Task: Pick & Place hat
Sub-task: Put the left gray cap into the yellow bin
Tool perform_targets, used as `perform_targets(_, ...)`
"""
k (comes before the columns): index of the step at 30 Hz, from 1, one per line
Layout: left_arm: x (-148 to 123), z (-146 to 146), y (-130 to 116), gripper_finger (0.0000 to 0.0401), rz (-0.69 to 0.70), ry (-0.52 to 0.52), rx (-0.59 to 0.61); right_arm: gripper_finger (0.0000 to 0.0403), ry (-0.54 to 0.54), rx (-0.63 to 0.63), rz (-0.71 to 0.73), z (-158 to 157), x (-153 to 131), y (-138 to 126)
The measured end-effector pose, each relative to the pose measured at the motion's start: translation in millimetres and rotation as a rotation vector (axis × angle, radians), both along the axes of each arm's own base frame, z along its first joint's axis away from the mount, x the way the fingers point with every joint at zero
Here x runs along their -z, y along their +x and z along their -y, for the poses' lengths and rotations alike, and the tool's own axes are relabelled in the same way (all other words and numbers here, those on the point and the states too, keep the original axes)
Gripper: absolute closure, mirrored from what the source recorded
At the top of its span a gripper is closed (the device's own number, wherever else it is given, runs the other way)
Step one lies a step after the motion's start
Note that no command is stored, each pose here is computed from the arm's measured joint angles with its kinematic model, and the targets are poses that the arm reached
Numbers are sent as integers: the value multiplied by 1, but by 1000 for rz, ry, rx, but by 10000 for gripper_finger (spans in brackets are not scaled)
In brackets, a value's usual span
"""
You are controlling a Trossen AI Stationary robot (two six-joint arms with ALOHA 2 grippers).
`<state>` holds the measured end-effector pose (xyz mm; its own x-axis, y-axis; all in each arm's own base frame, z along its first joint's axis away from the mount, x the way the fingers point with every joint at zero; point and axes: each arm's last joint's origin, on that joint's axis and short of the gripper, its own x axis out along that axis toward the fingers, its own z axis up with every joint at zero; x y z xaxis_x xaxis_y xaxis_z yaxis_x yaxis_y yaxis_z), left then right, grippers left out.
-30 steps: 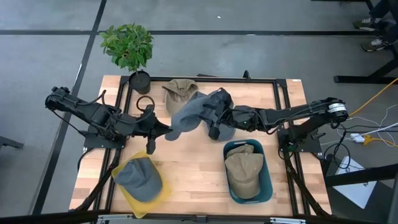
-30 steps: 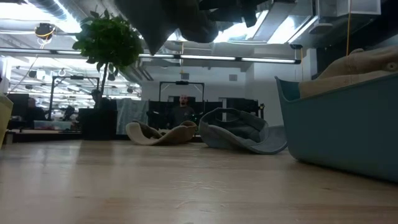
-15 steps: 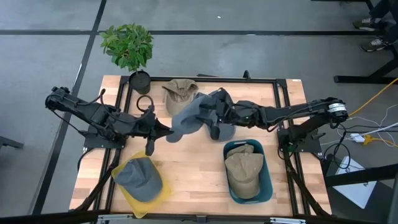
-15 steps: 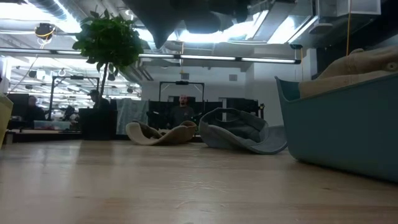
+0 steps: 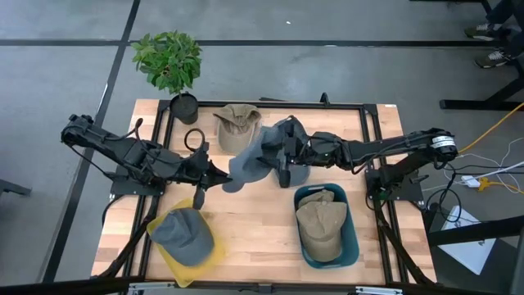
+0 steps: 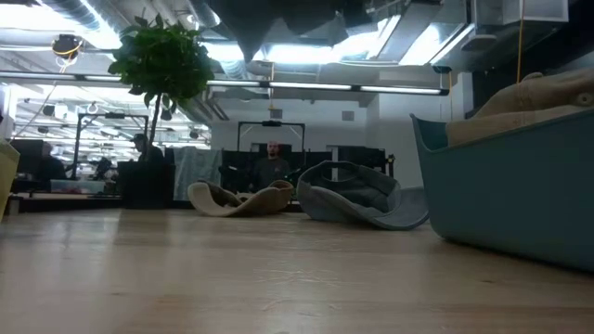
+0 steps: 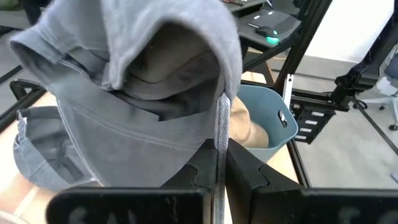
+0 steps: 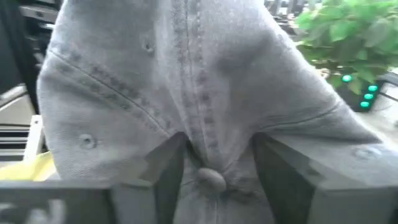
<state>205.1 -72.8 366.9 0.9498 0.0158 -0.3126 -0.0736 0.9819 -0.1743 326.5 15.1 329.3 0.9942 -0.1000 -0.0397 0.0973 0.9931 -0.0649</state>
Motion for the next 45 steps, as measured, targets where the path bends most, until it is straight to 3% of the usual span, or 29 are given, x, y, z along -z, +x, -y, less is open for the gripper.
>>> perform_targets(6, 0, 0, 0, 389, -3, 2, 0, 365, 27, -52, 1, -2, 0, 0)
perform_targets(8, 2, 0, -1, 389, -21, 8, 0, 389, 24, -53, -4, -2, 1, 0)
perform_targets(16, 17, 0, -8, 388, -197, 3, 70, 395, 33, -69, -77, -2, 6, -3)
perform_targets(22, 24, -1, -13, 388, -287, 7, 119, 391, 122, -174, -114, -3, 8, -4)
perform_targets(33, 17, -7, -28, 388, -275, 31, 132, 394, 363, -526, -215, -8, 12, -7)
perform_targets(39, 15, -8, -30, 384, -255, 34, 124, 394, 434, -575, -247, -12, 13, -8)
perform_targets(45, 15, -10, -31, 341, -262, 40, 89, 394, 527, -653, -295, -15, 14, -10)
